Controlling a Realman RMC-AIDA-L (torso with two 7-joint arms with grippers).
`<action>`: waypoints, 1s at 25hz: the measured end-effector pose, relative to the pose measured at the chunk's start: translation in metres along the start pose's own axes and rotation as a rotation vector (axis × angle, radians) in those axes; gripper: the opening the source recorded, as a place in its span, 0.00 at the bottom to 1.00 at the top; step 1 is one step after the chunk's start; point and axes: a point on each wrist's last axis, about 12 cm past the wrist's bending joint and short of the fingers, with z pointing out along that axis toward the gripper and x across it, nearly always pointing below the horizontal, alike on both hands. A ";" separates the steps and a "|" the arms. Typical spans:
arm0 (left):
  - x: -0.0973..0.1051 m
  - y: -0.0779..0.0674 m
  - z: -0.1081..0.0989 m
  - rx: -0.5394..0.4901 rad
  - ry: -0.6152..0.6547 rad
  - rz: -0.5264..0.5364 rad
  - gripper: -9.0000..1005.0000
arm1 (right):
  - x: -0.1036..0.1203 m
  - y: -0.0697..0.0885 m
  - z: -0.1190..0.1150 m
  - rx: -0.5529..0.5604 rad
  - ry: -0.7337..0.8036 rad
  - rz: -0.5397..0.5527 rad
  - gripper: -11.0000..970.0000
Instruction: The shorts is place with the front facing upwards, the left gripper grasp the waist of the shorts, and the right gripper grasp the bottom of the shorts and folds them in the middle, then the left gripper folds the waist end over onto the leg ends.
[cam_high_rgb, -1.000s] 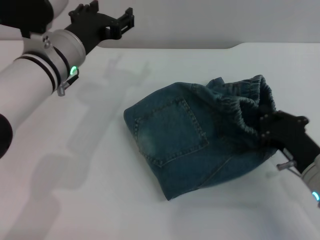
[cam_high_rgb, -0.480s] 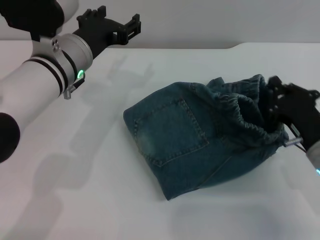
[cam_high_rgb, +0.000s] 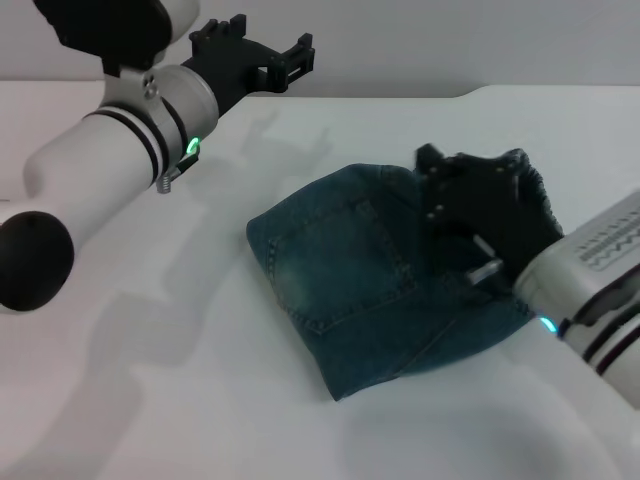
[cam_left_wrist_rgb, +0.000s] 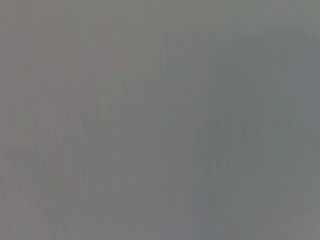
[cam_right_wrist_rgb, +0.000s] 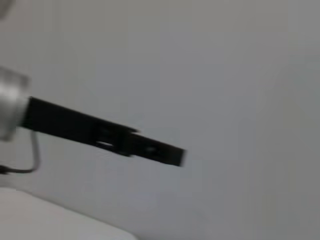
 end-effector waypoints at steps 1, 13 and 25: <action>-0.001 -0.001 0.001 0.004 0.001 0.003 0.83 | -0.001 0.004 0.002 -0.018 -0.001 0.000 0.01; -0.004 -0.006 0.007 0.018 0.003 0.011 0.83 | 0.007 0.026 0.011 -0.132 0.046 0.068 0.01; 0.001 0.018 -0.006 -0.065 -0.050 -0.063 0.83 | 0.029 -0.004 -0.016 -0.001 0.106 0.114 0.01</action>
